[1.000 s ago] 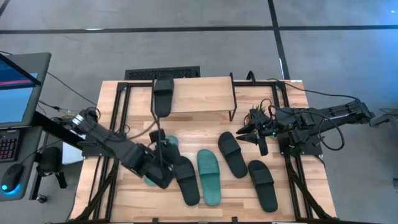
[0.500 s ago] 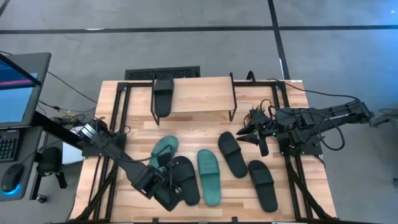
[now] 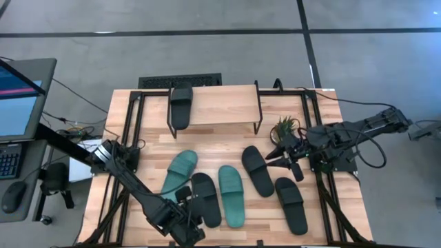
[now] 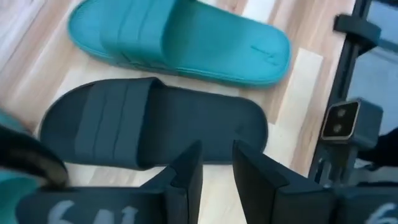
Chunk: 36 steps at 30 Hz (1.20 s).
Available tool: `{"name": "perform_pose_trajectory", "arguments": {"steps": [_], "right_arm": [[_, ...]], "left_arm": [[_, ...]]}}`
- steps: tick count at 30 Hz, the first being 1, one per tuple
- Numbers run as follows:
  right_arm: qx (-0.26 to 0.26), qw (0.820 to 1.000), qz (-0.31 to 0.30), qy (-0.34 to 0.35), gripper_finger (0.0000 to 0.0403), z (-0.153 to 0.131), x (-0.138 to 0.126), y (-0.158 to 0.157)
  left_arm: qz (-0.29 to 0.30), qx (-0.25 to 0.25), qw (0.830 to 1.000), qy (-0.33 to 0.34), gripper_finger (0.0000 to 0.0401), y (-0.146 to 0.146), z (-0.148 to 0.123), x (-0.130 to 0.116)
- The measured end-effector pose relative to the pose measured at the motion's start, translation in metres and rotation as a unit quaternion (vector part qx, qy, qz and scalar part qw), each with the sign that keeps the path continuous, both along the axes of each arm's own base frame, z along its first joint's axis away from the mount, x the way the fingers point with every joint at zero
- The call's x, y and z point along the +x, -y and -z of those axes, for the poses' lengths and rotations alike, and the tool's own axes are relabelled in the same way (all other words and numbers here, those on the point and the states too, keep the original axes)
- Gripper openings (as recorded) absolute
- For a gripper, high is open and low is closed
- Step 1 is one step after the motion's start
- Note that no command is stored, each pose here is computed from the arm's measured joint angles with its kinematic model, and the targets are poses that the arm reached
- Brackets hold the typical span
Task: Pick and place slides into the shelf
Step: Put the black slide on the shelf
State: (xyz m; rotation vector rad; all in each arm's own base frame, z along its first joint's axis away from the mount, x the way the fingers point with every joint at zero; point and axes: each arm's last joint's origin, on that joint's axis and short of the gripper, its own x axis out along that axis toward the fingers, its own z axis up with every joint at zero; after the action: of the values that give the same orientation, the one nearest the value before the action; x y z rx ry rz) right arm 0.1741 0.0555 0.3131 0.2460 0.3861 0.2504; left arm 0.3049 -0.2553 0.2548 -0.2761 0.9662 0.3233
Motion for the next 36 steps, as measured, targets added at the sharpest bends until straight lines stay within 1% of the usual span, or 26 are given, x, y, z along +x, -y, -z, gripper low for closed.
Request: {"name": "perform_pose_trajectory", "arguments": {"steps": [6, 8, 10, 16, 23, 27, 31, 34, 36], "right_arm": [[-0.006, 1.0, -0.014, 0.001, 0.0098, 0.0, -0.001, -0.004], [-0.01, 1.0, -0.019, -0.006, 0.0098, 0.002, -0.002, -0.005], [-0.012, 1.0, -0.023, -0.01, 0.0098, 0.002, -0.003, -0.006], [-0.017, 0.999, -0.036, -0.025, 0.0098, 0.005, -0.006, -0.01], [-0.017, 0.999, -0.041, -0.025, 0.0098, 0.005, -0.007, -0.012], [-0.018, 0.999, -0.041, -0.028, 0.0098, 0.006, -0.007, -0.012], [-0.02, 0.998, -0.042, -0.03, 0.0098, 0.006, -0.007, -0.012], [-0.025, 0.998, -0.044, -0.028, 0.0098, 0.006, -0.007, -0.012], [-0.03, 0.998, -0.046, -0.027, 0.0098, 0.006, -0.007, -0.012]], "left_arm": [[-0.005, -0.019, 1.0, 0.014, 0.0077, 0.005, 0.006, 0.007], [-0.001, -0.037, 0.999, 0.025, 0.0077, 0.01, 0.008, 0.011], [0.003, -0.044, 0.999, 0.027, 0.0077, 0.015, 0.014, 0.014], [0.005, -0.062, 0.997, 0.046, 0.0077, 0.033, 0.015, 0.031], [0.017, -0.078, 0.996, 0.029, 0.0077, 0.056, 0.029, 0.049], [0.016, -0.092, 0.996, 0.012, 0.0077, 0.062, 0.038, 0.053], [-0.013, -0.073, 0.997, -0.01, 0.0077, 0.056, 0.035, 0.049], [-0.054, -0.024, 0.997, -0.048, 0.0077, 0.045, 0.034, 0.041], [-0.081, -0.002, 0.994, -0.069, 0.0077, 0.037, 0.035, 0.037]]}}
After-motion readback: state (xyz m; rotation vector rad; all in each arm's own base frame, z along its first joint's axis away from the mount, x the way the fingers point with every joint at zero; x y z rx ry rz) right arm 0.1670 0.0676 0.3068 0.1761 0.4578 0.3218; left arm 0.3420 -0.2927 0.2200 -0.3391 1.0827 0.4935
